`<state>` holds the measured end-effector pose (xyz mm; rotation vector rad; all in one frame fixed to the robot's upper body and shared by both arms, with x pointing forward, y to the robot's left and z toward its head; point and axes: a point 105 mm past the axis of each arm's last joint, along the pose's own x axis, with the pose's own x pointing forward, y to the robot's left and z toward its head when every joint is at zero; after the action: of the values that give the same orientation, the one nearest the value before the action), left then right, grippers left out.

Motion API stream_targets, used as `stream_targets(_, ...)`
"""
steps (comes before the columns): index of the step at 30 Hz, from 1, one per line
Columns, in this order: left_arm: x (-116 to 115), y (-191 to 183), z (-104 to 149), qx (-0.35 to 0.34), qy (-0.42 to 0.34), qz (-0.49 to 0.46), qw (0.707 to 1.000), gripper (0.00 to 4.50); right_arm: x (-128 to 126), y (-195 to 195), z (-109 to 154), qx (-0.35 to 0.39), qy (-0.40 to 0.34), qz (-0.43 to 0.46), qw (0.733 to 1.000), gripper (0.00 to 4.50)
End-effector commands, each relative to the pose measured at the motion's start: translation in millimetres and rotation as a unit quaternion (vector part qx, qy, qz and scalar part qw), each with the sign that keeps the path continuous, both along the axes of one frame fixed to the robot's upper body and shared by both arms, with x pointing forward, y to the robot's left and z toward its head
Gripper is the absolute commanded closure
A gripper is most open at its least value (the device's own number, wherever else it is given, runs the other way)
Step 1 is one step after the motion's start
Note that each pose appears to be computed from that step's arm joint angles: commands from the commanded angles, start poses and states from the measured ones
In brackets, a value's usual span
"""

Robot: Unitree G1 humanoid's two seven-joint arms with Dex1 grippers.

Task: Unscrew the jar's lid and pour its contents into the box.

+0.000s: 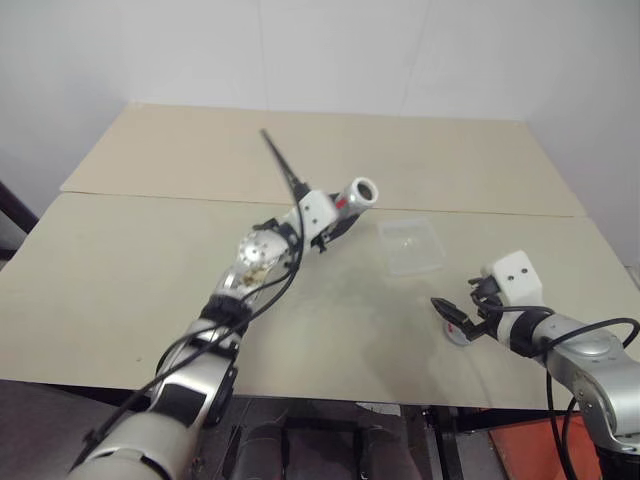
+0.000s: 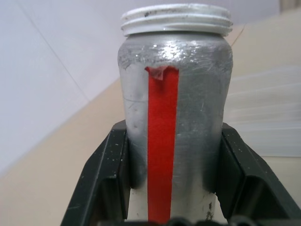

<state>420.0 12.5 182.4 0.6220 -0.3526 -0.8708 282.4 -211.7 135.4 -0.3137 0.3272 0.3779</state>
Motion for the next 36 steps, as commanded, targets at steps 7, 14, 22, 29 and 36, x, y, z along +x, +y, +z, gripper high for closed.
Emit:
stream_targets(7,14.8,-54.8,28.9,0.292,-0.269,0.03,0.917,2.53,-12.4,4.2,22.5,0.0,-0.047,-0.006,0.999,0.02)
stream_targets(14,9.8,-84.7,39.6,0.444,-0.479,0.014,0.757,2.53,-21.0,10.3,23.1,0.017,-0.06,-0.02,0.998,0.02)
stream_targets(22,6.6,-94.1,35.5,0.508,-0.549,-0.012,0.664,2.53,-30.8,10.8,23.9,0.03,-0.071,-0.047,0.996,0.02)
stream_targets(29,7.1,-94.3,32.9,0.511,-0.537,-0.01,0.671,2.53,-29.8,9.8,22.4,0.032,-0.067,-0.052,0.996,0.02)
stream_targets(36,13.1,-84.1,38.6,0.495,-0.522,0.014,0.694,2.53,-24.8,8.9,21.1,0.022,-0.065,-0.047,0.997,0.02)
